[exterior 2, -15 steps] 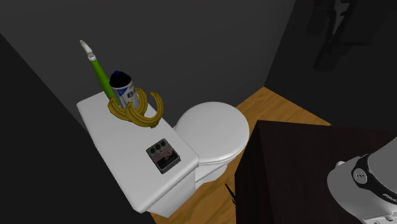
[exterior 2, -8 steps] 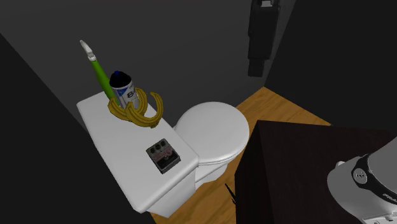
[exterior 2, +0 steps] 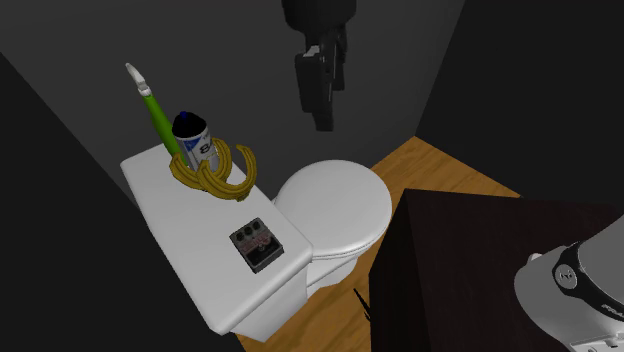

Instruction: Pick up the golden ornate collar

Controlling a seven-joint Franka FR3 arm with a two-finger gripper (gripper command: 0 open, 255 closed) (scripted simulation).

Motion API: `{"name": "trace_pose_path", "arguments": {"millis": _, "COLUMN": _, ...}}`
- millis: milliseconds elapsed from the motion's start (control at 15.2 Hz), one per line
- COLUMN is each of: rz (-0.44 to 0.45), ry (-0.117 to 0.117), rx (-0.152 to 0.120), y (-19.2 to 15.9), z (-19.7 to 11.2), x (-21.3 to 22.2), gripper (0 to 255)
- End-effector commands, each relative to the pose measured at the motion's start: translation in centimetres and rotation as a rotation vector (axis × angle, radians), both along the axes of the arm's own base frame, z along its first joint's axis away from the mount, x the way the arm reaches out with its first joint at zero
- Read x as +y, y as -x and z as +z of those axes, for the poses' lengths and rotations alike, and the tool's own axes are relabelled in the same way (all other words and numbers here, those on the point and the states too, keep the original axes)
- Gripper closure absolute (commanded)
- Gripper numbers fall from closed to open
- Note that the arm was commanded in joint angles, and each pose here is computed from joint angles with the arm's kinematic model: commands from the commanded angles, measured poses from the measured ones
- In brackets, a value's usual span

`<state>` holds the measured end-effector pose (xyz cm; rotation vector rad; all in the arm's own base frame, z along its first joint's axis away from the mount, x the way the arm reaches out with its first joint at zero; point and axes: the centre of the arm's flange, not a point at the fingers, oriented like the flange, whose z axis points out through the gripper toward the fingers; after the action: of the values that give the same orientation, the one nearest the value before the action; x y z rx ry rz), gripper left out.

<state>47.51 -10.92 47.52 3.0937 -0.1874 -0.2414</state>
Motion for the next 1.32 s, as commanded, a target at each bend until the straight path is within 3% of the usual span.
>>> {"name": "trace_pose_path", "arguments": {"millis": 0, "rz": 0.010, "ry": -0.001, "rx": 0.009, "y": -2.2, "z": -1.3, "x": -1.5, "gripper": 0}}
{"name": "trace_pose_path", "arguments": {"millis": 1254, "rz": 0.092, "ry": -0.020, "rx": 0.089, "y": -22.7, "z": -14.9, "x": -10.1, "gripper": 0}}
